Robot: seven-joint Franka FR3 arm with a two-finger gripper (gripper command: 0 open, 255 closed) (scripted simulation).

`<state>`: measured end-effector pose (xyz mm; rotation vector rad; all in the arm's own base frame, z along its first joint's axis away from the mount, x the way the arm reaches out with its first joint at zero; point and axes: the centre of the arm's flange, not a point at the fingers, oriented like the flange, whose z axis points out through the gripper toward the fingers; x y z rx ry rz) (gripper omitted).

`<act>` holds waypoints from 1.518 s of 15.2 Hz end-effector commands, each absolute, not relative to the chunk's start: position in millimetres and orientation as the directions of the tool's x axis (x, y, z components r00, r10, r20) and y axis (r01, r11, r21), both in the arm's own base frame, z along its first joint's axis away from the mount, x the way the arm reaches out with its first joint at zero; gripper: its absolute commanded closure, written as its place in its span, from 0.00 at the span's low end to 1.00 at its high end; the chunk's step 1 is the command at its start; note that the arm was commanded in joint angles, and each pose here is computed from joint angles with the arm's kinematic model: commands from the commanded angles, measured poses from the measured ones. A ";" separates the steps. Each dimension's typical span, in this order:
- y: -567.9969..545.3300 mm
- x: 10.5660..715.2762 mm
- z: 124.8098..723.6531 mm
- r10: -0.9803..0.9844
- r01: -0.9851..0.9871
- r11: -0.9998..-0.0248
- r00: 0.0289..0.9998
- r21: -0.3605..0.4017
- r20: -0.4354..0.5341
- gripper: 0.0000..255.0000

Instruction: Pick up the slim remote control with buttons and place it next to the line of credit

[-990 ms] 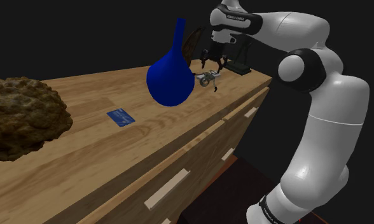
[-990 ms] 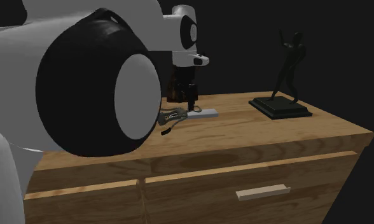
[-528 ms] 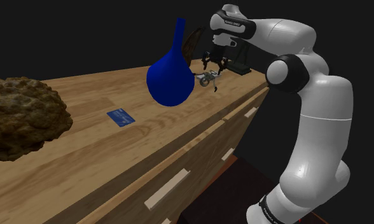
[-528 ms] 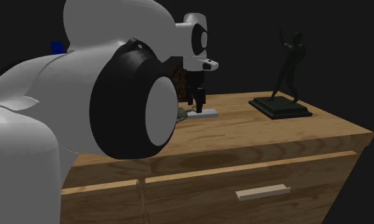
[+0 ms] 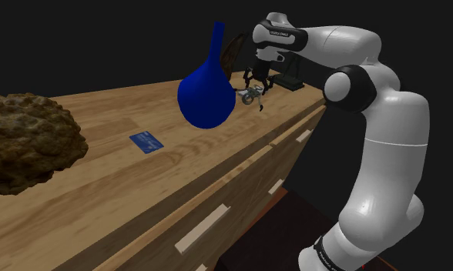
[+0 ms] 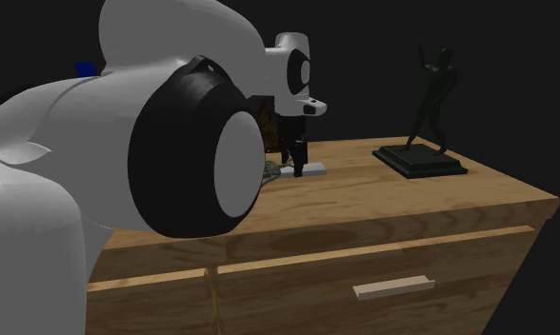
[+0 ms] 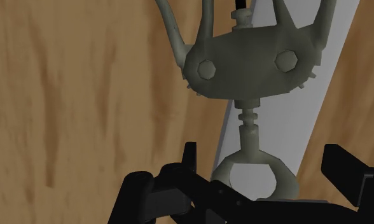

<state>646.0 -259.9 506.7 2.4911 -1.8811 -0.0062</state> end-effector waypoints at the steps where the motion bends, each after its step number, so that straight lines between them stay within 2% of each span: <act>1: -259.9 646.0 506.5 -0.962 -0.962 -0.274 0.274 0.018 0.009 0.00; 3: -259.9 646.0 506.6 -0.962 -0.962 -0.274 0.274 0.018 0.009 0.00; 4: -259.9 646.0 506.6 -0.962 -0.962 -0.274 0.274 0.018 0.009 1.00; 13: -259.9 646.0 506.5 -0.962 -0.962 -0.274 0.274 0.018 0.009 1.00; 23: -259.9 646.0 559.3 -0.962 -0.962 -0.274 0.274 0.018 0.009 1.00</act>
